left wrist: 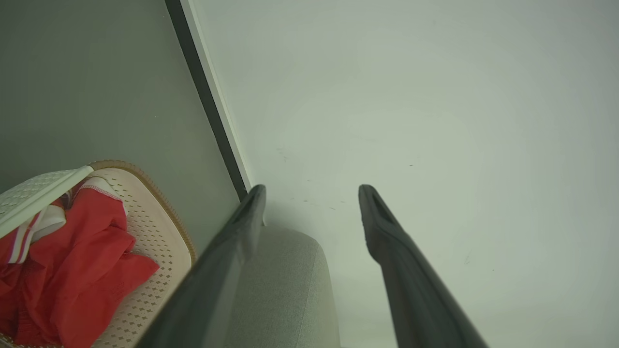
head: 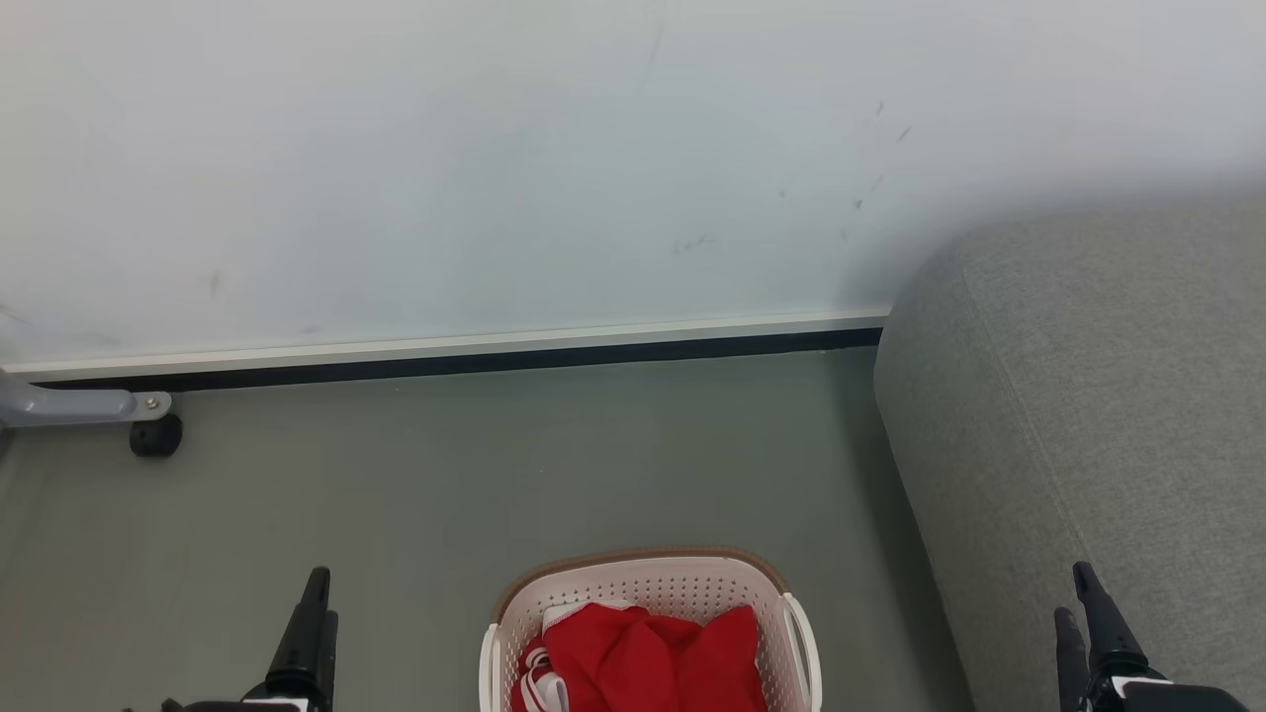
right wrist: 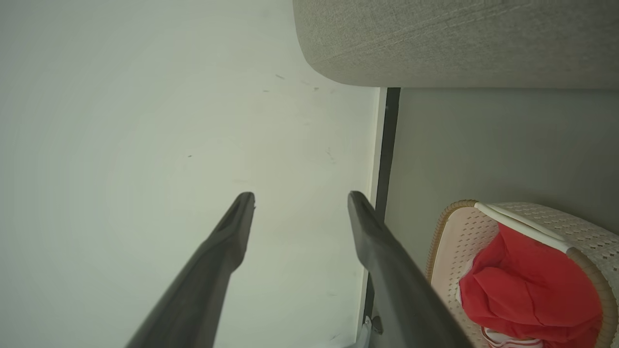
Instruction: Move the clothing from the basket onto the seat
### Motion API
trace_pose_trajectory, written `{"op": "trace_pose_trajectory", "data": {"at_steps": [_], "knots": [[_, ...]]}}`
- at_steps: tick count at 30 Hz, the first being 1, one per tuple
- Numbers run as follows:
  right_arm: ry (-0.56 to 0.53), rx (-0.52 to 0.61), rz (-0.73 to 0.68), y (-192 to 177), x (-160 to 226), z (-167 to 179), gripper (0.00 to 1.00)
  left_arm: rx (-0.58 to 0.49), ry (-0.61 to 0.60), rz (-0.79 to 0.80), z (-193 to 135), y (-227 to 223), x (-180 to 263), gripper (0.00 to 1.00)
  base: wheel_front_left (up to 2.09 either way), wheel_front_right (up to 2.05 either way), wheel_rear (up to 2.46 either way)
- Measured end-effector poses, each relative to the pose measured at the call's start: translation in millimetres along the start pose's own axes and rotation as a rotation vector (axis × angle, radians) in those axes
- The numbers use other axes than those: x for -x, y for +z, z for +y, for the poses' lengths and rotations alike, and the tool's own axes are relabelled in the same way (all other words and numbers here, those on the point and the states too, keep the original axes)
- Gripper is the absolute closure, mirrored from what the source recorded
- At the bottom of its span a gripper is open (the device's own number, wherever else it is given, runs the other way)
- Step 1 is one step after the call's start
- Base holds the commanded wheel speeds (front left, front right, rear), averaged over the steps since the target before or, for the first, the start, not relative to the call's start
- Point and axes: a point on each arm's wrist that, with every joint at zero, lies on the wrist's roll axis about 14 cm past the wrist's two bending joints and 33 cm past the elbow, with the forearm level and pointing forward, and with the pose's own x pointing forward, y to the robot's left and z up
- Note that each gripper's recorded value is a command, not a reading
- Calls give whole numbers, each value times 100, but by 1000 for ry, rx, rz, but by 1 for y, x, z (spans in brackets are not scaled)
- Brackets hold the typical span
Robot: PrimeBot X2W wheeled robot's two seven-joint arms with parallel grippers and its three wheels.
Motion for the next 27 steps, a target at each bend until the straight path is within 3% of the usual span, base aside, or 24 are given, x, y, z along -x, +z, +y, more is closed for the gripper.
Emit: {"op": "trace_pose_trajectory", "data": {"at_steps": [12, 27], "knots": [[9, 127, -5, -5, -1, 10, 0, -121, -24, -15, -14, -2, -2, 0, 0, 0, 0], [46, 458, 37, -25, -1, 24, 0, -481, -51, -3, -30, -10, -3, 0, 0, 0, 0]]}}
